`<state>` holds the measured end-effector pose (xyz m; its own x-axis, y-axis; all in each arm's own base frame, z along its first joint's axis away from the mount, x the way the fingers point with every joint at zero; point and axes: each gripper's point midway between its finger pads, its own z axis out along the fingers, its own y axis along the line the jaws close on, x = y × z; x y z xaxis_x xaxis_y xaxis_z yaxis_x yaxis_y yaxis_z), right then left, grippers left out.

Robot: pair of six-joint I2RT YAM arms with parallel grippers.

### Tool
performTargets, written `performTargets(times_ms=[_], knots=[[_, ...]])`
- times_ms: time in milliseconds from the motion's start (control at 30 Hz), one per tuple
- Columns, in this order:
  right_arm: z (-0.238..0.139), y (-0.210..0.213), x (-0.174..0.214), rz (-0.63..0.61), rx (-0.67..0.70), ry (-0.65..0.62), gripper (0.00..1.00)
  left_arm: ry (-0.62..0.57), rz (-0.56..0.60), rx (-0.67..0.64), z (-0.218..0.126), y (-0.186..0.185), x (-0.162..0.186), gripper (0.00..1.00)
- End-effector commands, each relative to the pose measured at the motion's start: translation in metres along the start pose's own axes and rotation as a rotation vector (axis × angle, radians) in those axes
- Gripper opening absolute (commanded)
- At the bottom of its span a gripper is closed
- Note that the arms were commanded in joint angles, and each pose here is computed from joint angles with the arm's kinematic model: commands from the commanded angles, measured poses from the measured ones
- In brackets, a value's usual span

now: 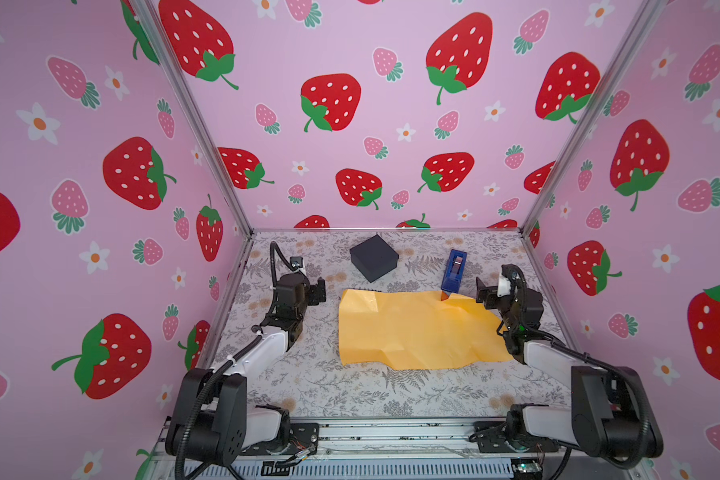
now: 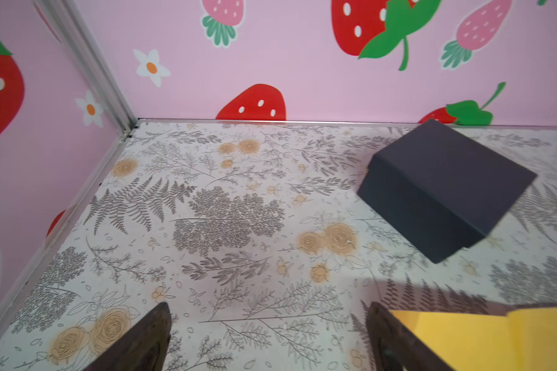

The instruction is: Wrap the gift box in paper

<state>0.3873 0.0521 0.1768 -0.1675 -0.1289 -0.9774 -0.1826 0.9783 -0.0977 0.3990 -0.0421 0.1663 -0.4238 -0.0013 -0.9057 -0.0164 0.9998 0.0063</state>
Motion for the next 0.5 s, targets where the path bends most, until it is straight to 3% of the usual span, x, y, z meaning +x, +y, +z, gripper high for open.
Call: performTargets(times_ms=[0, 233, 467], knots=[[-0.008, 0.013, 0.012, 0.058, -0.065, 0.117, 0.90, 0.136, -0.072, 0.066, -0.011, -0.018, 0.005, 0.93], [-0.016, 0.028, 0.005, 0.183, -0.125, 0.208, 0.82, 0.298, -0.201, 0.209, -0.028, -0.047, 0.006, 0.89], [-0.023, 0.052, 0.006, 0.227, -0.203, 0.286, 0.79, 0.524, -0.329, 0.415, -0.050, -0.086, 0.046, 0.87]])
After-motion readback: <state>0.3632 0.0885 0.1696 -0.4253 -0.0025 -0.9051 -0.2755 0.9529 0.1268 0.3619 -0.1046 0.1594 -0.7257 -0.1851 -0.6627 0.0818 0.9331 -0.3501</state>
